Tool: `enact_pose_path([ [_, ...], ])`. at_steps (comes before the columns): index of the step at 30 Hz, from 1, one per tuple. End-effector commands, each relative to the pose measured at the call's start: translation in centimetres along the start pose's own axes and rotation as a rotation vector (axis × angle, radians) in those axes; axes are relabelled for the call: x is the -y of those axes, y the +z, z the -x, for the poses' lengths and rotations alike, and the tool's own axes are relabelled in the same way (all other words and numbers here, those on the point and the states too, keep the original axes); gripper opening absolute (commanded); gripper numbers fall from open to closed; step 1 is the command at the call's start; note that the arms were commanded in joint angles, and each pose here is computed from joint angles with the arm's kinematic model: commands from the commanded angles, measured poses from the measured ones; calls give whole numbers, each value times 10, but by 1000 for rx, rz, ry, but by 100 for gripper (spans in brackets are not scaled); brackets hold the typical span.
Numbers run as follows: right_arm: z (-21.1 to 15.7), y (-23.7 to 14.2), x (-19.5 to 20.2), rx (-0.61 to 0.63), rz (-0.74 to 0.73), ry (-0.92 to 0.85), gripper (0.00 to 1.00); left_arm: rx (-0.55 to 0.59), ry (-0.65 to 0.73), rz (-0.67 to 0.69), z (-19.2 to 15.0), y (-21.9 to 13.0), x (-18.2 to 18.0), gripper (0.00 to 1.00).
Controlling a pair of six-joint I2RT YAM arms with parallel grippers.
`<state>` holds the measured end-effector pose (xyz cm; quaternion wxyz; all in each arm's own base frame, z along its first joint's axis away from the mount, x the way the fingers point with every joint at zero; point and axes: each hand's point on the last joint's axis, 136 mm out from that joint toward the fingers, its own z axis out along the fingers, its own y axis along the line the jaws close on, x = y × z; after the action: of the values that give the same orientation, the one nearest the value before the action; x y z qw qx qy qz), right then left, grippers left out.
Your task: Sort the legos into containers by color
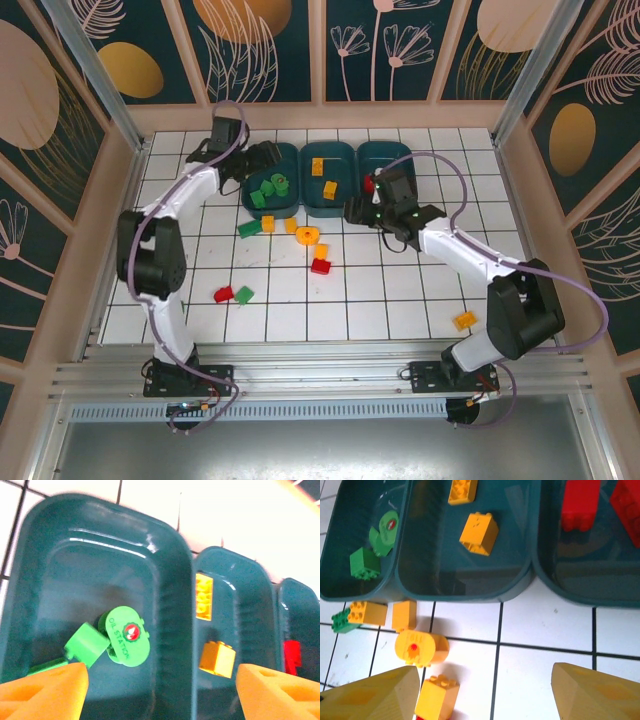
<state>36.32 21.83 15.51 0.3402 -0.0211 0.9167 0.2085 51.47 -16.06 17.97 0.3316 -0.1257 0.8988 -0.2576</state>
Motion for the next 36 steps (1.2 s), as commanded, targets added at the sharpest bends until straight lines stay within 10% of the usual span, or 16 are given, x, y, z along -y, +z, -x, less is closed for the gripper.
enact_pose_path([
  [1,-7,-9,0,7,-49,0,71,44,92,44,-14,-42,1,76],
  [9,-13,-14,2,7,-63,12,70,-67,271,237,-118,-45,-37,67],
  [36,-30,5,19,-28,-108,11,68,-165,269,331,-145,35,-69,44],
])
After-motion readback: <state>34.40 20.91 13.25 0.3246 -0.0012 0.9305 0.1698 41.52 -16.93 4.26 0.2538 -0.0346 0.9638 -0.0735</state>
